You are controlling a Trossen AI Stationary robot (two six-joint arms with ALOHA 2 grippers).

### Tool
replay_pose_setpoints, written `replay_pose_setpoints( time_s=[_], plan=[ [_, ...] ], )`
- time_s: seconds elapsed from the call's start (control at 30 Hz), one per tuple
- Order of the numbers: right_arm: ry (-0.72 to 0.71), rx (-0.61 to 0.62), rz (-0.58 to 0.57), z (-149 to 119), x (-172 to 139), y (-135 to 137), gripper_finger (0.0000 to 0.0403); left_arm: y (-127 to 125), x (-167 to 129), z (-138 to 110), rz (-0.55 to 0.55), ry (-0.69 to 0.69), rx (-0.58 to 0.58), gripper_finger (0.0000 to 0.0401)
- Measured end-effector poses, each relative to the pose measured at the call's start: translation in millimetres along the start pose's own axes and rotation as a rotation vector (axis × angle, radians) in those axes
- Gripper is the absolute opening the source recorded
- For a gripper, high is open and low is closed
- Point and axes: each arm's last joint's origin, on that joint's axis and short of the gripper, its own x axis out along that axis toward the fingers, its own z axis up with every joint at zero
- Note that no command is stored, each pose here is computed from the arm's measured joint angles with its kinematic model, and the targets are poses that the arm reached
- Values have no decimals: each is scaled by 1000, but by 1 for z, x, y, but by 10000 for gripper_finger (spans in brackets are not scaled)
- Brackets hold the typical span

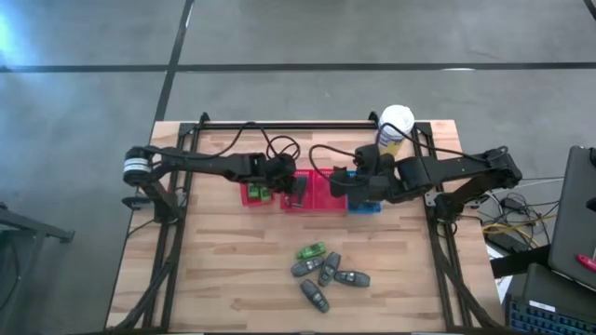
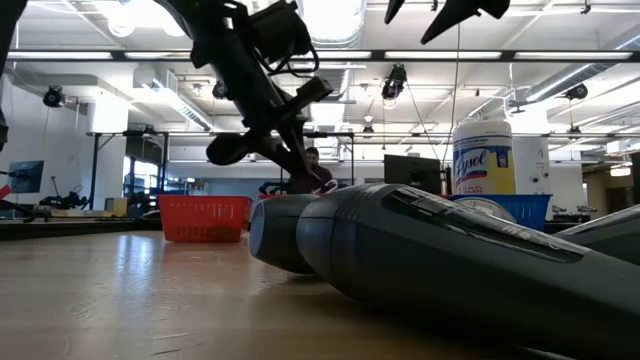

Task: Pick & Place Travel size toiletries
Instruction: Put the blue razor into the middle red bin

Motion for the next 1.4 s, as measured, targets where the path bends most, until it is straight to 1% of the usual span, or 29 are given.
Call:
replay_pose_setpoints(
  time_s=[0.17, 0.23, 0.37, 0.43, 0.5, 0.57, 0.7, 0.77, 0.8, 0.87, 0.93, 1.0, 1.03, 1.1, 1.23, 1.33, 1.4],
  plan=[
    [2, -8, -5, -2, 2, 0, 316, 4, 4, -1, 37, 11, -3, 76],
    [2, -10, -7, -2, 2, 0, 319, 5, 8, -3, 54, 20, -23, 89],
    [2, -11, -8, -2, 2, 0, 323, 4, 12, -3, 42, 14, -40, 114],
    [3, -10, -8, -2, 3, 0, 325, 3, 12, -2, 22, 9, -20, 125],
    [3, -11, -8, -2, 3, 0, 324, 0, 12, -1, -20, 29, -10, 134],
    [3, -12, -8, -2, 3, 0, 319, -3, 10, -1, -39, 49, 10, 140],
    [4, -14, -9, -2, 3, -1, 304, -5, 9, 0, -56, 54, 88, 144],
    [4, -17, -9, -2, 3, -1, 296, -6, 8, 0, -62, 65, 173, 143],
    [4, -17, -9, -2, 3, -1, 293, -6, 8, 0, -66, 66, 246, 143],
    [4, -20, -9, -2, 3, -1, 287, -8, 6, -1, -59, 72, 456, 143],
    [4, -25, -9, -2, 3, -1, 282, -9, 3, -2, -27, 91, 673, 146],
    [3, -33, -11, -2, 3, -1, 278, -9, 3, -3, -13, 119, 833, 152],
    [3, -34, -13, -2, 4, -1, 277, -8, 4, -3, -13, 134, 891, 155],
    [3, -39, -14, -1, 4, -1, 274, -9, 5, -3, -18, 154, 962, 164],
    [3, -41, -17, -1, 5, -2, 278, -11, 6, -2, 0, 140, 1014, 181],
    [13, -44, -15, -1, 5, -2, 287, -9, 6, -2, 4, 154, 1125, 185],
    [41, -46, -10, -2, 4, -2, 294, -6, 2, -3, 20, 187, 1162, 185]
  ],
)
